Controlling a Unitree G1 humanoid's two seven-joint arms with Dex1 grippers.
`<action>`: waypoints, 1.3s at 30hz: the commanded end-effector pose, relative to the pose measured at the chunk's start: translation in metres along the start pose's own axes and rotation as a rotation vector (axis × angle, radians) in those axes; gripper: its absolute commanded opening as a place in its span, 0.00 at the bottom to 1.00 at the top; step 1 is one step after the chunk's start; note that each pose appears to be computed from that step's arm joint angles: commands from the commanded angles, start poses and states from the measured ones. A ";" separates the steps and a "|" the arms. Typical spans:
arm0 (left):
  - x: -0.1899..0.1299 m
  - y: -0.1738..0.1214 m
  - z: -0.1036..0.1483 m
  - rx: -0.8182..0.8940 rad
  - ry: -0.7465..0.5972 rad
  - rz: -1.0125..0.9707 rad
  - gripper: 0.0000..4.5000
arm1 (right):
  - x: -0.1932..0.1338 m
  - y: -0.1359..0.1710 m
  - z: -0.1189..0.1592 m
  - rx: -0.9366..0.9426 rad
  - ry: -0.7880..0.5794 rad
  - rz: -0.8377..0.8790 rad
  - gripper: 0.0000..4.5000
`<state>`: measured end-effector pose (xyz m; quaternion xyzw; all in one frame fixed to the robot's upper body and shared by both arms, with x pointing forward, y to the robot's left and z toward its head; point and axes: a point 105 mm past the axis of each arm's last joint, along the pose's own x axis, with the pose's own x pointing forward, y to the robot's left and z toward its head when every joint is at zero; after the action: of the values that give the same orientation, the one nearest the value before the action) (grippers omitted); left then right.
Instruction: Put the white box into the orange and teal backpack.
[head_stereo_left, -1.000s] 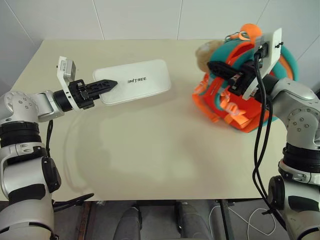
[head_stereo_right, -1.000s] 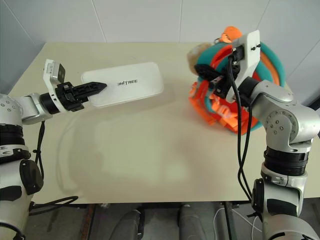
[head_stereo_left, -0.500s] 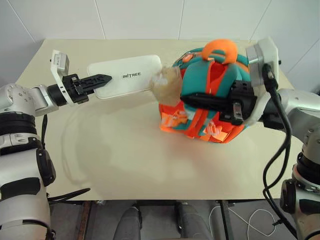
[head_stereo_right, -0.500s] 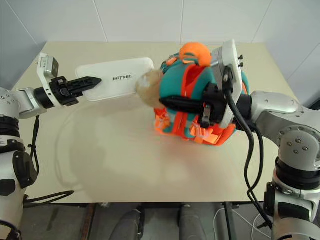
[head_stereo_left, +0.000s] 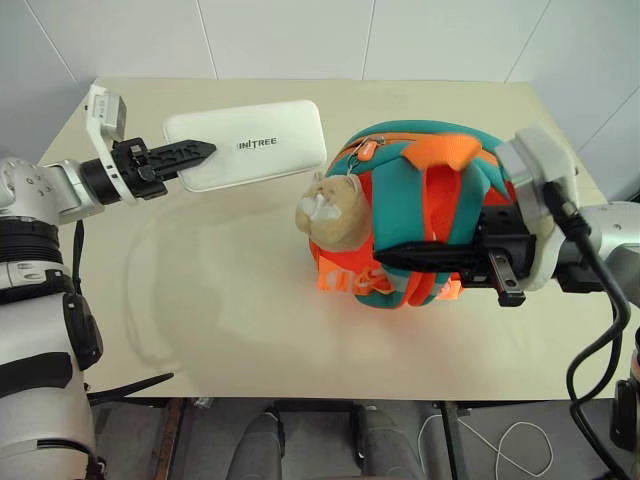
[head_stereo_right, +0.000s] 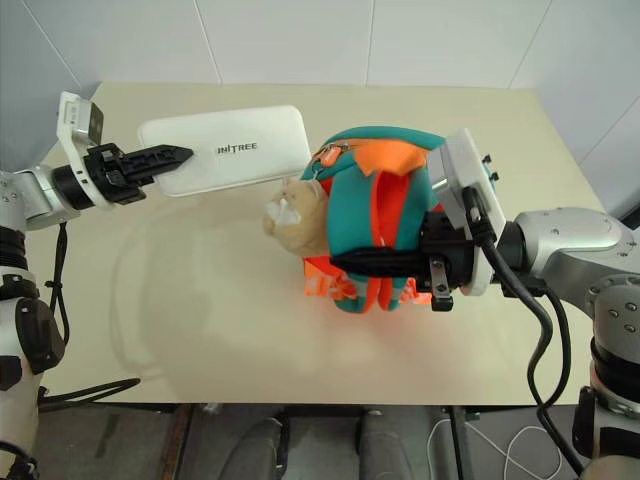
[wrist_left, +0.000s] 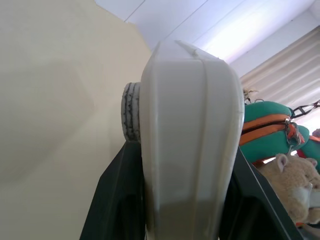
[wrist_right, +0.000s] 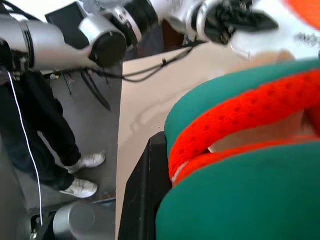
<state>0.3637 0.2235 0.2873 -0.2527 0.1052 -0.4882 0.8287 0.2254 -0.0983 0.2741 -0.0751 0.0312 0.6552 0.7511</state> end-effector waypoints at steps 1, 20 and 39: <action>-0.012 -0.034 0.022 0.204 -0.082 -0.160 0.28 | -0.009 -0.001 0.000 -0.049 0.007 -0.023 0.00; -0.024 -0.060 -0.009 0.498 0.056 -0.413 0.28 | -0.028 -0.011 -0.018 -0.020 0.056 -0.077 0.00; 0.011 -0.076 0.000 0.728 0.274 -0.491 0.28 | -0.026 -0.017 -0.018 -0.042 0.054 -0.087 0.00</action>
<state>0.3350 0.1953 0.3057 0.0672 0.0088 -0.6426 0.7632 0.2428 -0.1311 0.2525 -0.0931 0.0566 0.6139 0.7818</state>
